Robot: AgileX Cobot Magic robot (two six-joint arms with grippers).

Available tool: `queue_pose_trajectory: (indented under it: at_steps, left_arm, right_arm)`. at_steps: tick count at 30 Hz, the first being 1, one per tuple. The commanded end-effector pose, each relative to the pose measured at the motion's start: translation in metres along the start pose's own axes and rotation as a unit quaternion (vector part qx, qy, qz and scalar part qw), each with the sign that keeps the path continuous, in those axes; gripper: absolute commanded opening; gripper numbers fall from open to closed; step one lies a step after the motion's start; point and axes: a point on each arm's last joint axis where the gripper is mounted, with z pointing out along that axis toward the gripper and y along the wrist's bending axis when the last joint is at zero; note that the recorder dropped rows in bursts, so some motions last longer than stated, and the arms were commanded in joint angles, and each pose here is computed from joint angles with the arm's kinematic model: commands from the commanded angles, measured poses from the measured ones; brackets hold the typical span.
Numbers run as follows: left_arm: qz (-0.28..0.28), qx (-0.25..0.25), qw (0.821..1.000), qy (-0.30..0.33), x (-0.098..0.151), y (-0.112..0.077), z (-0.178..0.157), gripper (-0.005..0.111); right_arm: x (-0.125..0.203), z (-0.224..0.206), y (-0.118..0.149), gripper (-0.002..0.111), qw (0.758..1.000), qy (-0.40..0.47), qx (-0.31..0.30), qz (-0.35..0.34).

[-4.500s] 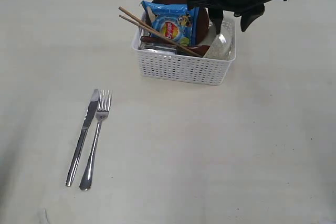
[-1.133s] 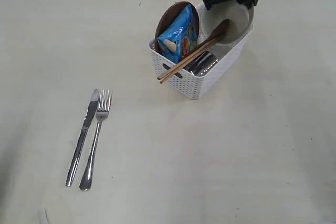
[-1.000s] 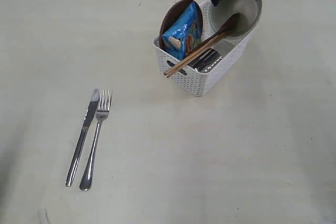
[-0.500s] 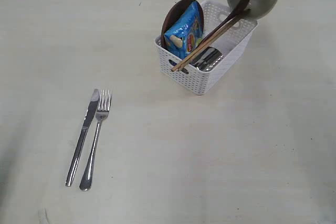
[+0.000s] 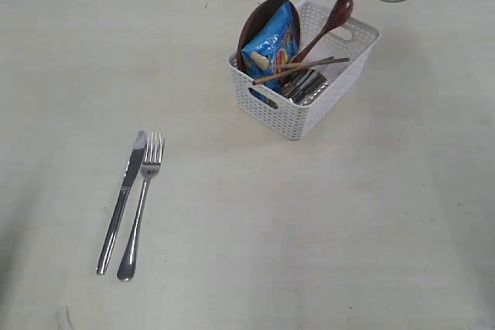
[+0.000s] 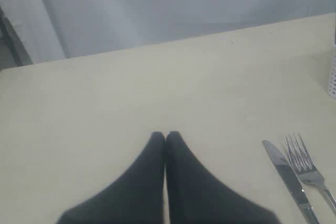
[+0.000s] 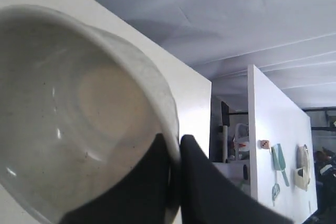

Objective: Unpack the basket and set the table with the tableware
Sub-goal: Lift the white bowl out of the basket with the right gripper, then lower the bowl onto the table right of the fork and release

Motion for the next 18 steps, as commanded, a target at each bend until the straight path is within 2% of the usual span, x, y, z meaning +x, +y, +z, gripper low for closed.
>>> queue_pose_trajectory:
  at_steps: [1, 3, 4, 7, 11, 15, 17, 18]
  left_arm:
    - [-0.005, 0.001, 1.000, -0.001, 0.001, 0.000, 0.000, 0.000]
    - [-0.005, 0.001, 1.000, -0.001, 0.001, 0.000, 0.000, 0.000]
    - [-0.005, 0.001, 1.000, -0.001, 0.001, 0.000, 0.000, 0.000]
    - [-0.005, 0.001, 1.000, -0.001, 0.001, 0.000, 0.000, 0.000]
    - [-0.005, 0.001, 1.000, -0.001, 0.001, 0.000, 0.000, 0.000]
    - [-0.005, 0.001, 1.000, -0.001, 0.001, 0.000, 0.000, 0.000]
    - [-0.005, 0.001, 1.000, -0.001, 0.001, 0.000, 0.000, 0.000]
    - [-0.005, 0.001, 1.000, -0.001, 0.001, 0.000, 0.000, 0.000]
  right_arm:
    - [0.012, 0.008, -0.036, 0.000, 0.998, 0.020, -0.009, 0.054]
    - [0.024, 0.013, -0.056, 0.000, 0.993, 0.043, -0.042, 0.102]
    - [0.032, 0.014, -0.070, 0.000, 0.986, 0.057, -0.073, 0.141]
    - [0.050, 0.014, -0.091, 0.000, 0.965, 0.081, -0.167, 0.186]
    - [0.066, -0.004, -0.107, 0.000, 0.900, 0.079, -0.340, 0.262]
    - [0.098, -0.032, -0.106, 0.000, 0.885, 0.085, -0.381, 0.256]
    - [0.119, -0.050, -0.095, 0.000, 0.863, 0.089, -0.434, 0.244]
    - [0.133, -0.062, -0.081, 0.000, 0.835, 0.096, -0.487, 0.238]
